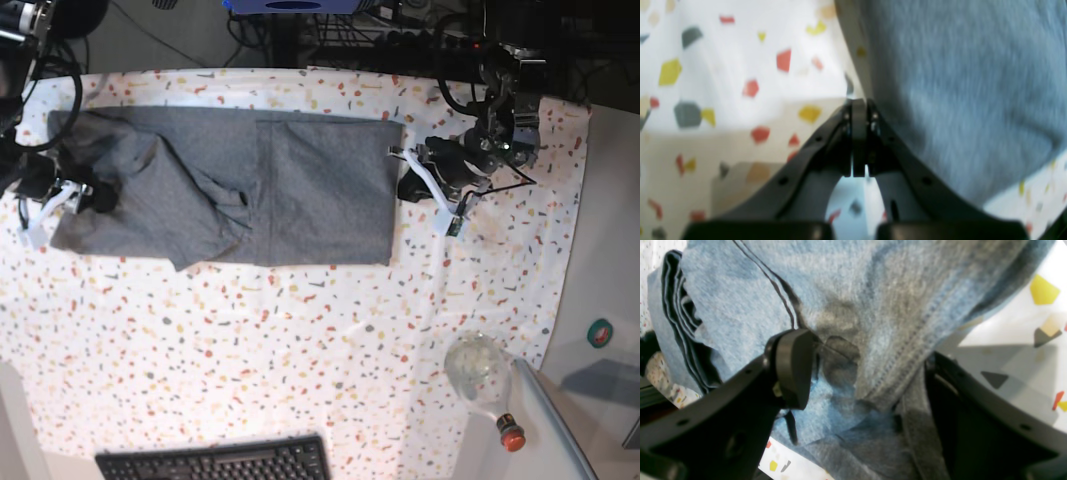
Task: Layout the t-shirt on the table in an organized manner, then fold the t-shirt properly
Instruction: 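Grasp the shirt's folded end with the right gripper and the opposite end with the left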
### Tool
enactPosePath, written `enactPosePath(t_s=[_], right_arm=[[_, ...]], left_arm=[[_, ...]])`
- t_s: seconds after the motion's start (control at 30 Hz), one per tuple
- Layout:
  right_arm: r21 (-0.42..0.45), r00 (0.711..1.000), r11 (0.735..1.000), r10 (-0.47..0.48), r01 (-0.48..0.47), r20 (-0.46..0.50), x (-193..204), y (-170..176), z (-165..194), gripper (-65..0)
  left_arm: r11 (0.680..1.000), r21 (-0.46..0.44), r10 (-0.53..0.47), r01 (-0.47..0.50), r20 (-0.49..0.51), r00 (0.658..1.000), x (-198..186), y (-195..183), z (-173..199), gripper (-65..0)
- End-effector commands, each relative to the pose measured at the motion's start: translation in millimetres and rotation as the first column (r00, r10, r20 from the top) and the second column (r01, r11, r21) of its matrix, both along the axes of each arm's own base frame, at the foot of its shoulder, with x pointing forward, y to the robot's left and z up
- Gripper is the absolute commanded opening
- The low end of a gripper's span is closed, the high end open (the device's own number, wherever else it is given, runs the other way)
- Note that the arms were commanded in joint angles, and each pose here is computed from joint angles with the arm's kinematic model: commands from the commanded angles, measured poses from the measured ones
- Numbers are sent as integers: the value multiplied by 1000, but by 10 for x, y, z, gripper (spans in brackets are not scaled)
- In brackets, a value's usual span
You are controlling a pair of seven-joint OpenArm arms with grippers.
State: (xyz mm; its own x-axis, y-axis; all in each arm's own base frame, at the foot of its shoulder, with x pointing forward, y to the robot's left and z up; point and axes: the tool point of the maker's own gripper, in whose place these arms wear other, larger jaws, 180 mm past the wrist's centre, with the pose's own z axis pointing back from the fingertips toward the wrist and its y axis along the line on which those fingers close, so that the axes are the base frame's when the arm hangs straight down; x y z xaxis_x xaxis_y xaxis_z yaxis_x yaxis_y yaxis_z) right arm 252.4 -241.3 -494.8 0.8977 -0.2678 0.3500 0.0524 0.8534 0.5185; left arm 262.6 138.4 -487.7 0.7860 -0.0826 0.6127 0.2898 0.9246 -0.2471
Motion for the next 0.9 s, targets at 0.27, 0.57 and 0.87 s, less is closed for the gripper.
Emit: enactPosePath(t_s=[0.27,0.57,0.87], right_arm=[[-14,993,998,56,-58,-106,-192,73,-124,-567],[-62,991,990,127,-130,-39,-5,126,137,-650],[-149,978,971,197,-186,63,169,648,867,-650]], left_arm=[[999,-37,-20,19,-13,1000,58,-236,-36,-650],[999,-34,-21,21,-4,1000,110,-225,-12,-650],[999,-32,-17,18,1,1000,127,-214,0,-650]])
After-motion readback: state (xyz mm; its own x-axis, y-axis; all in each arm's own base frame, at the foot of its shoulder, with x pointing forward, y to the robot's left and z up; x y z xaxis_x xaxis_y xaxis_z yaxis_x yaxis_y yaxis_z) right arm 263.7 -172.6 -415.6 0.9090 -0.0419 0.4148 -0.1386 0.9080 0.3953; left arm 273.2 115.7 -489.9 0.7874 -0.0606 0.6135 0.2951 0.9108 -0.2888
